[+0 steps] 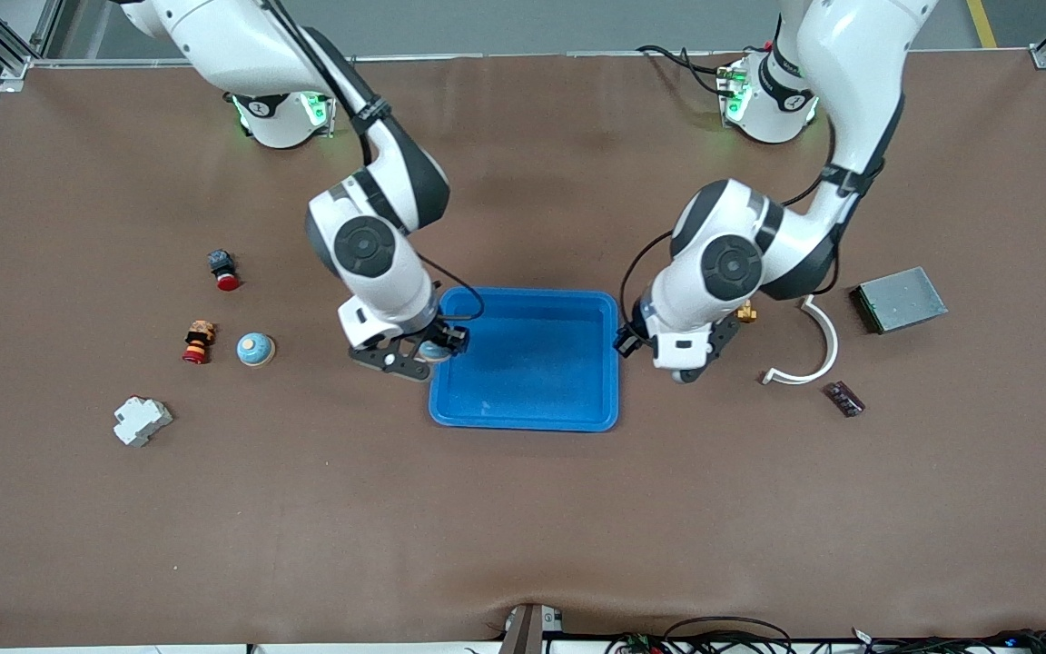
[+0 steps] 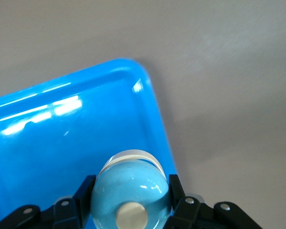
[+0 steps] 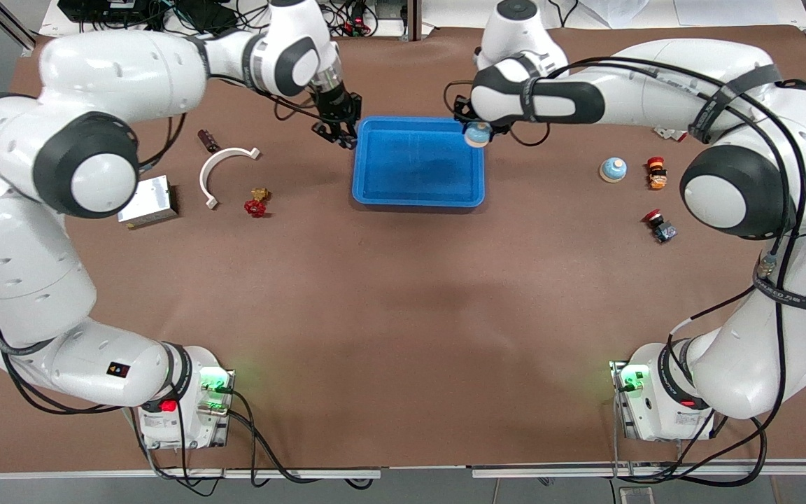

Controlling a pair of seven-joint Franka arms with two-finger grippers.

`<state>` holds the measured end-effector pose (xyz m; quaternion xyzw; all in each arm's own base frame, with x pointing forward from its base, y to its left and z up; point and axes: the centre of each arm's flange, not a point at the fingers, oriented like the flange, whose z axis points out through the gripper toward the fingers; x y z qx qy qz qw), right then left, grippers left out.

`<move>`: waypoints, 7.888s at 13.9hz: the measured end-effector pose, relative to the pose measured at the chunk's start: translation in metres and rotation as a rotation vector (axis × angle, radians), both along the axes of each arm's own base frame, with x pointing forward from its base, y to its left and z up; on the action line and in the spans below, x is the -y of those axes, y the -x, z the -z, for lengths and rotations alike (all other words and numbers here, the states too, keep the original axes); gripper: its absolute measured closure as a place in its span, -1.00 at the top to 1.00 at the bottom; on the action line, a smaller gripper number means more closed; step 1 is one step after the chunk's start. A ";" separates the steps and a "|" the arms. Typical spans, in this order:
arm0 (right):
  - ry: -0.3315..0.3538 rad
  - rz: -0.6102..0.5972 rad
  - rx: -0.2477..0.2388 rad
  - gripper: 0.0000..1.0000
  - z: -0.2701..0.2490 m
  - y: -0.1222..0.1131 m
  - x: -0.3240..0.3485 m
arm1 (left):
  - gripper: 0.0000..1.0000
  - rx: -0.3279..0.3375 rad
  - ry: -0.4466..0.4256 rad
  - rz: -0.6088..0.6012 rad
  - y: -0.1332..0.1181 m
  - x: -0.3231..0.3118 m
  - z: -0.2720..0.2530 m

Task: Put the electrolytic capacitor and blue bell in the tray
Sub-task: 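Carry the bell and the capacitor over the blue tray with both grippers, then open the left gripper to drop the capacitor into the tray, then lower the bell into the tray while the left gripper reaches the capacitor, then grasp the second bell with the right gripper while the left grasps the capacitor, then carry the second capacitor into the tray and open the left gripper, then carry the second bell over the tray while the left gripper withdraws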

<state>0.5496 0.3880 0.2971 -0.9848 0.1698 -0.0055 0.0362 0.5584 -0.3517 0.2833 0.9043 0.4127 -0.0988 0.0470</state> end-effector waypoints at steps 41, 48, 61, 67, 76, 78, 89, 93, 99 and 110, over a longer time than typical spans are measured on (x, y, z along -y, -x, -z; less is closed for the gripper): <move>0.170 -0.347 -0.081 1.00 0.025 -0.087 0.092 | 0.93 0.020 -0.168 0.122 -0.098 -0.390 0.076; 0.137 -0.476 -0.007 1.00 0.043 -0.084 0.273 | 0.14 0.022 -0.148 0.182 -0.097 -0.393 0.094; 0.123 -0.520 0.027 1.00 0.100 -0.016 0.404 | -0.39 0.068 -0.061 0.154 -0.113 -0.332 -0.014; 0.072 -0.449 0.003 1.00 0.115 0.001 0.392 | -0.39 0.052 0.005 0.029 -0.100 -0.207 -0.057; 0.038 -0.426 -0.018 0.86 0.124 0.014 0.383 | -0.39 0.059 0.060 -0.161 -0.069 -0.037 -0.033; 0.038 -0.435 -0.015 0.42 0.123 0.014 0.378 | -0.39 0.072 0.064 -0.215 -0.065 -0.016 -0.014; -0.009 -0.104 -0.080 0.36 -0.015 -0.024 0.170 | -0.30 0.077 -0.047 -0.262 -0.020 0.058 0.080; 0.001 0.017 -0.106 0.36 -0.029 -0.029 0.050 | 0.50 0.143 -0.002 -0.294 -0.050 0.055 0.041; 0.046 0.113 -0.110 0.36 0.054 -0.062 -0.002 | 1.00 0.300 -0.045 -0.070 -0.102 -0.023 -0.080; 0.029 0.133 -0.012 0.36 0.102 -0.074 -0.049 | 1.00 0.255 -0.189 0.459 -0.099 -0.247 -0.244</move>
